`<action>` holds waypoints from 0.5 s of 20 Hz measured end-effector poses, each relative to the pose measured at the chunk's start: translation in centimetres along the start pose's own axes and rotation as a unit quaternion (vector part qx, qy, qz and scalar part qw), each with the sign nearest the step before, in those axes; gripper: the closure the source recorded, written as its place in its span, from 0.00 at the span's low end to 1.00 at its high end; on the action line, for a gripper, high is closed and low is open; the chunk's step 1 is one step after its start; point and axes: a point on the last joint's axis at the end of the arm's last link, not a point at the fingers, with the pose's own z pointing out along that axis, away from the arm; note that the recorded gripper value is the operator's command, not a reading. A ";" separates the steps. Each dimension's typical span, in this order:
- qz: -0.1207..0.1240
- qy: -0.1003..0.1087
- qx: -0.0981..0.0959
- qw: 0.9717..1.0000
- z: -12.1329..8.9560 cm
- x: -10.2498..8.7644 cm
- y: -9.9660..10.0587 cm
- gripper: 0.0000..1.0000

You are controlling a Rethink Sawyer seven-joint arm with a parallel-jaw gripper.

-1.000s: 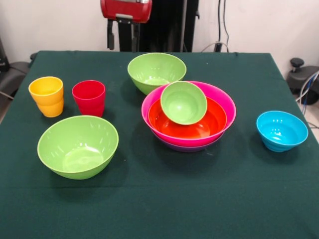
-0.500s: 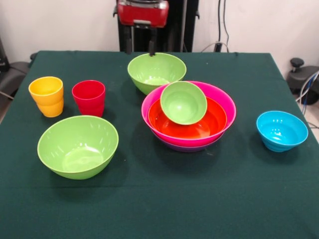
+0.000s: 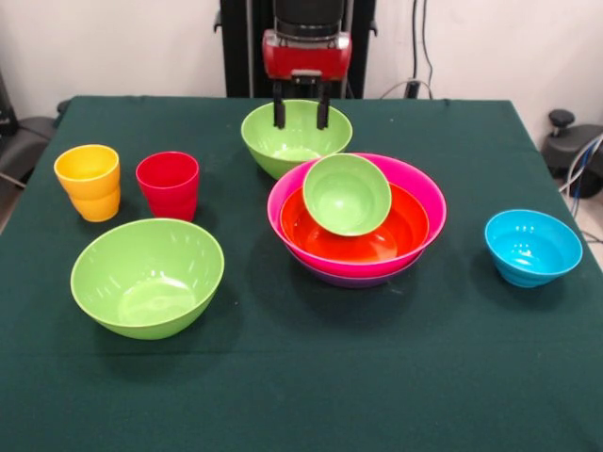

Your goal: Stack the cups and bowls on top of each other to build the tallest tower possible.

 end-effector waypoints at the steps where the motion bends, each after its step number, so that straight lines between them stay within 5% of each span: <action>1: 0.005 0.003 -0.003 1.000 0.7 0.5 -0.4 0.00; 6: 0.028 0.009 -0.006 1.000 1.3 1.3 -2.9 0.00; 10: 0.060 -0.009 -0.001 0.998 -0.5 0.7 -6.1 0.00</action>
